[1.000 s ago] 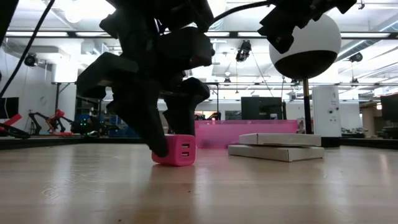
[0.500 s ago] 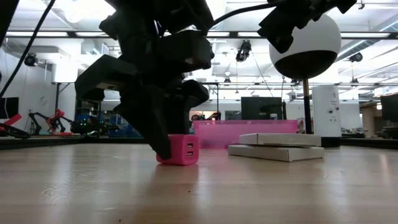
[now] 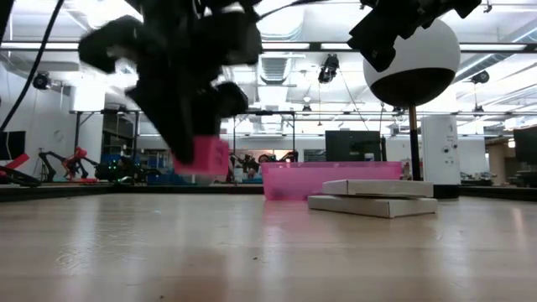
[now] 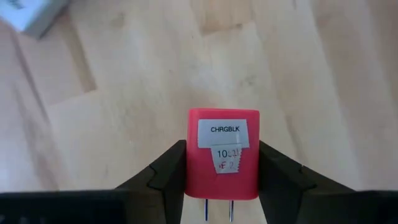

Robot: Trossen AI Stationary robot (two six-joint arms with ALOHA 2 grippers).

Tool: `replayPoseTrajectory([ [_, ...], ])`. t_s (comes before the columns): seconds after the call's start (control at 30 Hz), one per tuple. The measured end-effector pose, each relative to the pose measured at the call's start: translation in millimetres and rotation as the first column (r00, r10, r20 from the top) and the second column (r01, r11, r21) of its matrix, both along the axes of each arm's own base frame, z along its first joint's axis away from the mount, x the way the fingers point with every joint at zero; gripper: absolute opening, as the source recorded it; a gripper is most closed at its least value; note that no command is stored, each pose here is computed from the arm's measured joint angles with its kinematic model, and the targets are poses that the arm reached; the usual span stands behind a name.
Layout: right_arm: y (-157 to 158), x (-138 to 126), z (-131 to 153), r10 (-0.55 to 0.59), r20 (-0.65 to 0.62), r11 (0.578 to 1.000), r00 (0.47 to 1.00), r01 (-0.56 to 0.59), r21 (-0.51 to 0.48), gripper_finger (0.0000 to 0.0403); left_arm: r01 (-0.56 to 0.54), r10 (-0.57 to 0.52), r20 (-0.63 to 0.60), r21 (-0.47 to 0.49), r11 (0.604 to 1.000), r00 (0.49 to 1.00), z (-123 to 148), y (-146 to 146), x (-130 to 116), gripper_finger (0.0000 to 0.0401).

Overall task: Pick and place items into bin
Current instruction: Put the pink charger adapter into the blue bin

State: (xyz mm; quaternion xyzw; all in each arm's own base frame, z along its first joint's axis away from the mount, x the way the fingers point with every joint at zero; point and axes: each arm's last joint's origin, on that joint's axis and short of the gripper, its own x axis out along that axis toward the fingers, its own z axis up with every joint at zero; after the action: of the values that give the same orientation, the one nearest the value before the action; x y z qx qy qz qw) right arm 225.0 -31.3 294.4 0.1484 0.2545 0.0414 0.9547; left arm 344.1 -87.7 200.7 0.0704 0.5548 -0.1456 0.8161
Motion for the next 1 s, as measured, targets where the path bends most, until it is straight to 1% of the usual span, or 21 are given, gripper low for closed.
replayPoseTrajectory([
  [0.1, 0.0, 0.0, 0.0, 0.001, 0.000, 1.000, 1.000, -0.001, 0.000, 0.0072, -0.076, 0.077, 0.016, -0.037, 0.996, 0.997, 15.4, 1.6, -6.9, 0.0138],
  [0.23, 0.1, 0.0, 0.0, 0.001, 0.000, 1.000, 1.000, -0.001, -0.001, 0.0076, -0.169, 0.174, 0.044, -0.097, 0.981, 0.984, 36.1, 4.0, -17.1, 0.0138],
  [0.37, 0.0, 0.1, -0.1, 0.003, 0.000, 1.000, 1.000, -0.003, -0.004, 0.0081, -0.251, 0.261, 0.053, -0.152, 0.956, 0.964, 49.7, 5.9, -24.6, 0.0138],
  [0.5, 0.1, 0.2, -0.2, 0.005, 0.001, 1.000, 1.000, -0.005, -0.006, 0.0082, -0.347, 0.360, 0.025, -0.207, 0.915, 0.933, 60.3, 5.0, -33.0, 0.0138],
  [0.6, 0.0, 0.1, -0.2, 0.004, 0.000, 1.000, 1.000, -0.004, -0.006, 0.0078, -0.414, 0.413, -0.051, -0.205, 0.887, 0.910, 61.1, -0.4, -43.2, 0.0138],
  [0.7, 0.1, 0.1, -0.2, 0.005, 0.000, 1.000, 1.000, -0.005, -0.006, 0.0073, -0.473, 0.452, -0.153, -0.161, 0.866, 0.879, 58.7, -9.5, -57.7, 0.0138],
  [0.83, 0.0, 0.1, -0.2, 0.006, 0.001, 1.000, 1.000, -0.006, -0.008, 0.0070, -0.459, 0.428, -0.222, -0.112, 0.881, 0.876, 53.2, -29.1, -73.4, 0.0138],
  [0.9, 0.0, 0.1, -0.2, 0.011, 0.002, 1.000, 1.000, -0.011, -0.018, 0.0072, -0.454, 0.421, -0.230, -0.116, 0.883, 0.877, 52.9, -38.5, -77.6, 0.0138],
  [1.0, 0.0, 0.1, -0.2, 0.012, 0.002, 1.000, 1.000, -0.012, -0.020, 0.0076, -0.484, 0.444, -0.250, -0.125, 0.866, 0.860, 53.3, -50.3, -84.0, 0.0138],
])
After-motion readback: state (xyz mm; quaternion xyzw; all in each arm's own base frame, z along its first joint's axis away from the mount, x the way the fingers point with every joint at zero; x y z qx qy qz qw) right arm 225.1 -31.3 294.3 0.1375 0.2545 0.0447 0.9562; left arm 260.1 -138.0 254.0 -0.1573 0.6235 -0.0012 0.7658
